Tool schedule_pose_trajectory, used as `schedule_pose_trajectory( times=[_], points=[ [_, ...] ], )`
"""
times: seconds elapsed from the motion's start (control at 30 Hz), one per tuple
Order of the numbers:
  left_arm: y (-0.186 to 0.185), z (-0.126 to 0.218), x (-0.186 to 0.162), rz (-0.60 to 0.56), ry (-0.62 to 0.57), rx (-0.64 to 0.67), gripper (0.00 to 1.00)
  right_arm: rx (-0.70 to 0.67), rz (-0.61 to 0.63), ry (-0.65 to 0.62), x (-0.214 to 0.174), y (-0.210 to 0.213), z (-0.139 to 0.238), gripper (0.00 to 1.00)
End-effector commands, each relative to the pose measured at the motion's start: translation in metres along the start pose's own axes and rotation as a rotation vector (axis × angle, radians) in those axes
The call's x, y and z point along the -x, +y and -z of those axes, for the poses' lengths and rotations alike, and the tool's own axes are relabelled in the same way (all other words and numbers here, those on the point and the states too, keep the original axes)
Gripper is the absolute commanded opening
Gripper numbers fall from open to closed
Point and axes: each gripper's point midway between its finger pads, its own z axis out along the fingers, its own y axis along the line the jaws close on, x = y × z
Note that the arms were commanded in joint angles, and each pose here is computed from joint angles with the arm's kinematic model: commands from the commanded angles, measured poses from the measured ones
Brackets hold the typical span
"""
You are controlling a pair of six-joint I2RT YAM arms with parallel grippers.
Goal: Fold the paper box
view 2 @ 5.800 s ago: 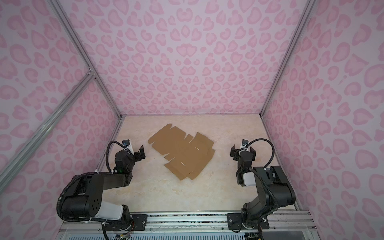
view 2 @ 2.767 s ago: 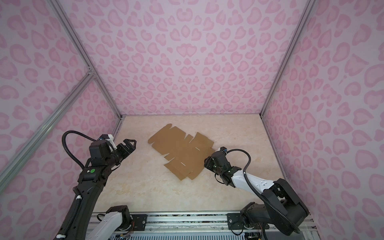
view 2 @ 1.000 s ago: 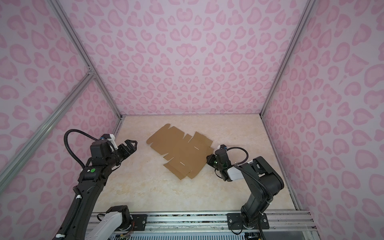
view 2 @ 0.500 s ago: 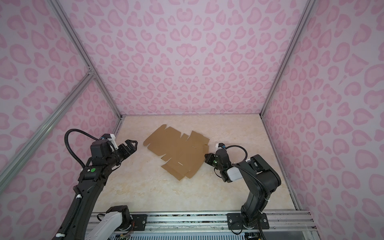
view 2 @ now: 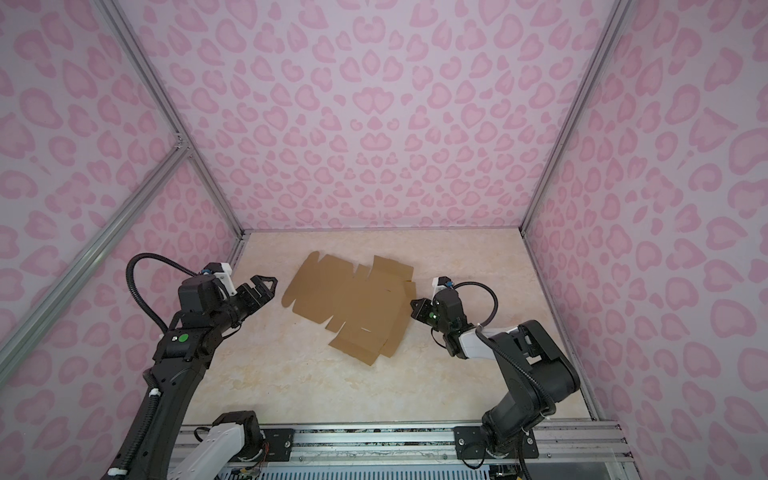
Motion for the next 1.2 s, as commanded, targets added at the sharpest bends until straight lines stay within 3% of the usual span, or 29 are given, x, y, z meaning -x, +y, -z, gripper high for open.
schedule_pose_trajectory(
  times=[0.0,0.23,0.53,0.63,0.83,0.97,1.17],
  points=[
    [-0.036,0.01,0.024,-0.031,-0.086,-0.118,0.97,-0.096,0.108,0.116,-0.011,-0.008,0.014,0.0],
    [-0.107,0.05,0.068,-0.139,-0.302,-0.344,0.97,-0.102,0.244,0.246,0.011,0.035,0.048,0.0],
    [-0.168,0.065,0.067,-0.465,-0.362,-0.472,0.97,-0.043,0.428,0.386,0.021,0.096,0.101,0.0],
    [-0.178,0.058,0.057,-0.589,-0.373,-0.508,0.97,-0.026,0.469,0.386,0.017,0.108,0.107,0.0],
    [-0.187,0.024,0.012,-1.011,-0.369,-0.568,0.98,-0.04,0.508,0.391,0.017,0.112,0.108,0.0],
    [-0.18,-0.005,-0.03,-1.234,-0.265,-0.649,0.94,-0.045,0.517,0.404,0.015,0.109,0.104,0.0],
    [-0.171,-0.038,-0.06,-1.243,-0.122,-0.718,0.92,-0.063,0.559,0.428,0.008,0.107,0.099,0.0]
  ],
)
